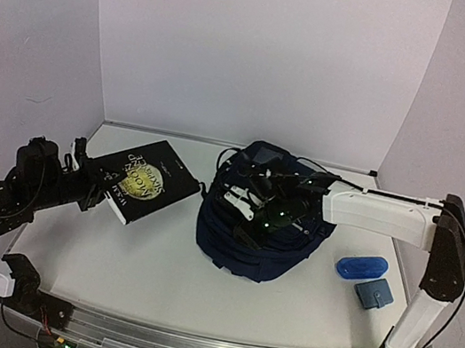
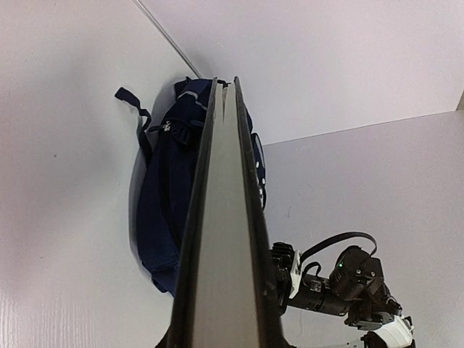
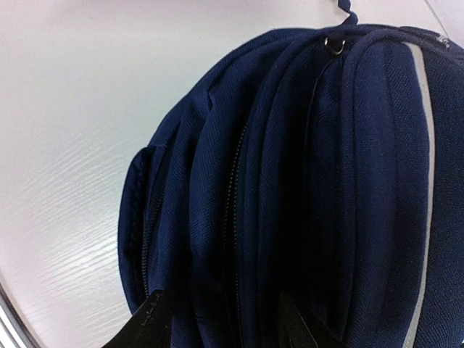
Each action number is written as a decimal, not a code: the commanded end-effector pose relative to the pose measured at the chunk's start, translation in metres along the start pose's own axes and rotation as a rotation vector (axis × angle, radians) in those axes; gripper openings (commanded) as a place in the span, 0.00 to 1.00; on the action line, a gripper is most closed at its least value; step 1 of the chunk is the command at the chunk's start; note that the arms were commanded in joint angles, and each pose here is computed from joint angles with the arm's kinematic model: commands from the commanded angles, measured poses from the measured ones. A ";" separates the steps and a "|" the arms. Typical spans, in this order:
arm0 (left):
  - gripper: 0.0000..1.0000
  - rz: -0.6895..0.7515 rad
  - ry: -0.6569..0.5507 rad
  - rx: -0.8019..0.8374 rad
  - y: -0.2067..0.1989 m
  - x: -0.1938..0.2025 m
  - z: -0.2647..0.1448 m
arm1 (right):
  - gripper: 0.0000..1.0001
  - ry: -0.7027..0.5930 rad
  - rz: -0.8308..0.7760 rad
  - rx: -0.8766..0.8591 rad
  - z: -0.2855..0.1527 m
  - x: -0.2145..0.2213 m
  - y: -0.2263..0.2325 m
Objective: Pack the student bag
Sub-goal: Place the book in the student bag.
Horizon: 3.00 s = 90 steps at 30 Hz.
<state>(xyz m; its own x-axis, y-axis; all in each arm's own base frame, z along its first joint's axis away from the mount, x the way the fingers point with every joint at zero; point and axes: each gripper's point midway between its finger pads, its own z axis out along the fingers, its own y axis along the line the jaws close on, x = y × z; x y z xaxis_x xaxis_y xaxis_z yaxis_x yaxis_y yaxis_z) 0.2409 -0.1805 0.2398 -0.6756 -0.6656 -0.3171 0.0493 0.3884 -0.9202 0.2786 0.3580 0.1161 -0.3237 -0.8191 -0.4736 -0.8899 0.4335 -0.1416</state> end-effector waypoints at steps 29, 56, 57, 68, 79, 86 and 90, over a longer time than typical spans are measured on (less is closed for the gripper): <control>0.00 0.094 0.289 0.361 -0.069 0.043 0.003 | 0.00 -0.325 0.024 0.237 -0.117 -0.119 -0.060; 0.00 -0.172 0.134 0.540 -0.063 0.016 0.182 | 0.00 -0.466 0.101 -0.051 -0.124 -0.180 -0.024; 0.00 -0.174 0.133 0.527 -0.062 0.018 0.191 | 0.00 -0.464 0.102 -0.060 -0.123 -0.179 -0.022; 0.46 -0.087 0.165 0.167 -0.022 0.037 0.228 | 0.00 -0.438 0.104 -0.065 -0.120 -0.166 -0.022; 0.44 -0.032 0.213 -0.011 0.006 0.054 0.182 | 0.00 -0.418 0.121 -0.074 -0.118 -0.153 -0.027; 0.01 -0.062 0.291 0.090 -0.003 0.084 0.198 | 0.00 -0.431 0.127 -0.092 -0.119 -0.159 -0.026; 0.00 -0.062 0.328 0.169 -0.017 0.105 0.218 | 0.00 -0.448 0.125 -0.123 -0.122 -0.165 -0.021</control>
<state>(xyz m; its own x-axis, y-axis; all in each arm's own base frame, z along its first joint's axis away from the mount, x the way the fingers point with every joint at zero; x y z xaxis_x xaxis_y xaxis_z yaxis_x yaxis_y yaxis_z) 0.3359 -0.3531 0.1522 -0.8455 -0.5094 -0.1599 -0.0112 0.3163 -0.9486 0.3154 0.4257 0.2352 -0.3648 -0.6308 -0.6848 -0.8744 0.4849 0.0191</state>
